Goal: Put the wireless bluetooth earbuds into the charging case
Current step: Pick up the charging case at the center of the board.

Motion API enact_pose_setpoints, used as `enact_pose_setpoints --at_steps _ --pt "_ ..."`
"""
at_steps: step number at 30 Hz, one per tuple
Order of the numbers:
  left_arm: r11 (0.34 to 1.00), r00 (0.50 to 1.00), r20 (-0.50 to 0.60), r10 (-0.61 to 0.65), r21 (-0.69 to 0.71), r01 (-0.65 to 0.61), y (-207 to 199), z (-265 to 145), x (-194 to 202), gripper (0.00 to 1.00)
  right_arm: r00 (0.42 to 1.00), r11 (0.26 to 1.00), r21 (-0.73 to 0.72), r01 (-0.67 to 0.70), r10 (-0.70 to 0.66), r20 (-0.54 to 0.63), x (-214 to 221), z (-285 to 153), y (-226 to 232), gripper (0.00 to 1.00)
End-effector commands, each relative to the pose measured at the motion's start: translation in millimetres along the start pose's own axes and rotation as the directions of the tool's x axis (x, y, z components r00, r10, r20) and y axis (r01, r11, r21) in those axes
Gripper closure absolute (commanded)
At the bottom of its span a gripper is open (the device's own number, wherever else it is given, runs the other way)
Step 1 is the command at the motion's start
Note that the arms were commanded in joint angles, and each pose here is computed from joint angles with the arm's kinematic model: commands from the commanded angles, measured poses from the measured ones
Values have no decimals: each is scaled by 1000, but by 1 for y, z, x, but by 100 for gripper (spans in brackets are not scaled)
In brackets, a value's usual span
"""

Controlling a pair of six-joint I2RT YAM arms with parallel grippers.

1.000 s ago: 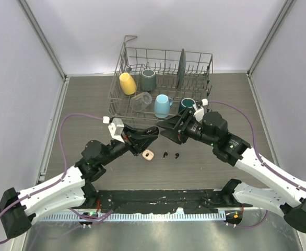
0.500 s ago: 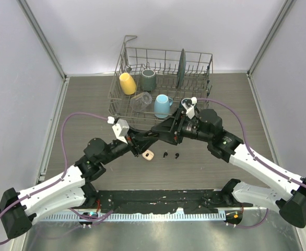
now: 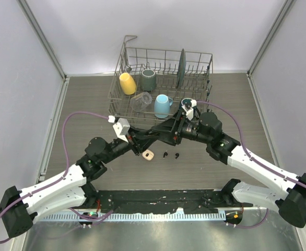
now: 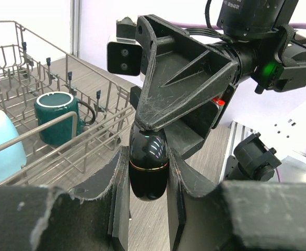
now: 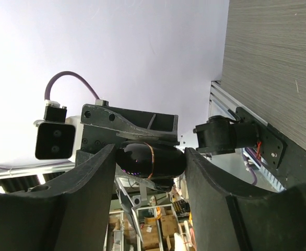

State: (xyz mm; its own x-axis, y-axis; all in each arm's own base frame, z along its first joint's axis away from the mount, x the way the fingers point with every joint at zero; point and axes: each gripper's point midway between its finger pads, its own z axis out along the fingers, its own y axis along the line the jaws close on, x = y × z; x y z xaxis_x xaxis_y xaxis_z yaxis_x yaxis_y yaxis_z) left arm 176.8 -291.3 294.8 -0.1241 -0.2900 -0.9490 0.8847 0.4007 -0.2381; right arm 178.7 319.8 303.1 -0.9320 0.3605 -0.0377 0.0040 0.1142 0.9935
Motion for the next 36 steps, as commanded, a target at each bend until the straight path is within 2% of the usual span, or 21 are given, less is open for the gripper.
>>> enact_pose_setpoints --at_steps 1,4,9,12,18,21,25,28,36 --pt "1000 998 62 -5 -5 5 0 4 -12 94 994 988 -154 -8 -8 -107 21 -4 35 73" --pt "1000 994 108 9 -12 -7 2 0 -15 86 995 988 -156 -16 1 -96 19 -4 32 88" --pt "999 975 217 41 -30 -36 7 -12 -21 80 997 983 -179 -27 13 -80 17 -7 36 97" --pt "998 966 254 53 -44 -43 11 -17 -21 79 996 982 -188 -30 15 -85 18 -6 38 98" --pt "998 967 246 68 -25 -64 9 -15 -15 78 995 981 -188 -43 26 -95 18 -3 37 99" --pt "998 968 241 66 -23 -63 9 -13 -12 72 994 982 -182 -51 33 -101 18 -1 35 99" --pt "998 966 248 68 -21 -65 10 -11 -13 52 994 984 -169 -61 45 -101 18 2 30 99" --pt "998 966 248 69 -20 -66 10 -11 -12 48 994 984 -166 -72 56 -98 18 2 27 99" --pt "997 963 260 76 -27 -72 11 -12 -14 54 992 982 -159 -98 84 -90 16 3 21 99"
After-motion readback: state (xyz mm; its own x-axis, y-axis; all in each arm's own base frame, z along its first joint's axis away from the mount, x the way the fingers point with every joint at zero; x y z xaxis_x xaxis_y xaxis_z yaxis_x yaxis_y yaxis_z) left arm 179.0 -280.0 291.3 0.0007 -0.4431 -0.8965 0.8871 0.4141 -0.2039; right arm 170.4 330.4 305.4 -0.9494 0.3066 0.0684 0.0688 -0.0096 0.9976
